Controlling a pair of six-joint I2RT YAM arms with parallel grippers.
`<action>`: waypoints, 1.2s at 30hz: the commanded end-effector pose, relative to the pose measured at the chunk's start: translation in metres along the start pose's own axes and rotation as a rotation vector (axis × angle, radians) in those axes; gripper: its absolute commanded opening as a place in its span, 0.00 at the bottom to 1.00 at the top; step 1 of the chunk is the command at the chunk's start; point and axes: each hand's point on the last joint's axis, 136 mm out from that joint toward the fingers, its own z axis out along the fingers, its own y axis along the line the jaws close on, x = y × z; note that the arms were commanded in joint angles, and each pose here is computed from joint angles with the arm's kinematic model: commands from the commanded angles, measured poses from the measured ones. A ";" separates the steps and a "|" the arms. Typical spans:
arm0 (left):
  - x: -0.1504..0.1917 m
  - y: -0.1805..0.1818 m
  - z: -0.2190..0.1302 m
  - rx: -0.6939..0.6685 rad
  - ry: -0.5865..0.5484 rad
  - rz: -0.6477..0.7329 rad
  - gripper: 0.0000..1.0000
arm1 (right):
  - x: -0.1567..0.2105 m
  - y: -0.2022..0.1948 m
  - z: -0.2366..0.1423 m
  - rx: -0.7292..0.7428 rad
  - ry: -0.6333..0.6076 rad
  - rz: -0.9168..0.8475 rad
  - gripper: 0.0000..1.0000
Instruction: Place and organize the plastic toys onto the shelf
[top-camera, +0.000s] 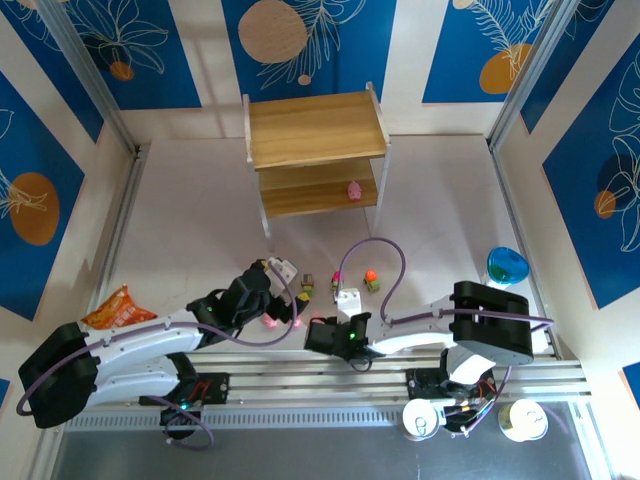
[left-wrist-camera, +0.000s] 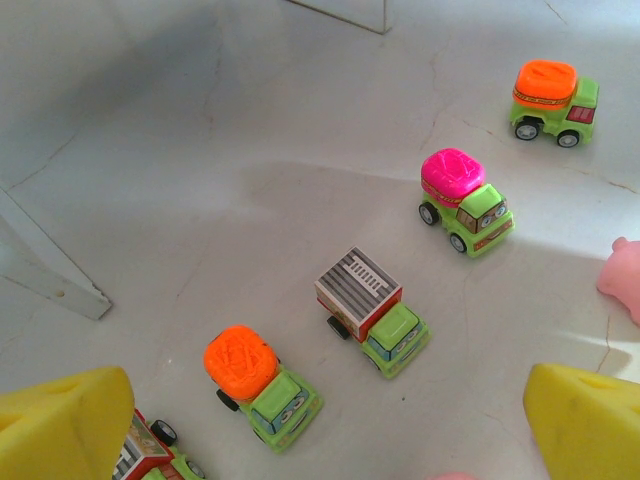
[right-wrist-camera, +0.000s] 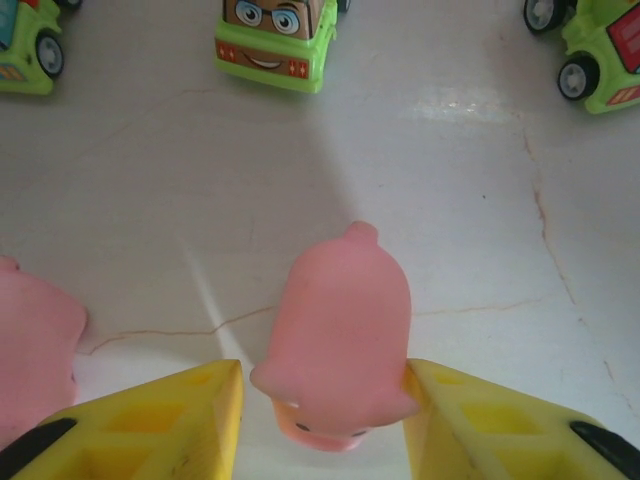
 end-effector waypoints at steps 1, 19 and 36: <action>-0.012 0.000 -0.001 -0.010 -0.028 -0.003 1.00 | -0.001 0.000 0.004 0.014 -0.001 0.008 0.46; -0.011 0.000 0.000 -0.011 -0.025 0.000 1.00 | -0.003 -0.005 0.008 0.032 -0.001 0.021 0.36; -0.013 -0.003 -0.001 0.008 -0.036 0.003 1.00 | -0.047 -0.014 -0.025 -0.010 -0.087 0.007 0.31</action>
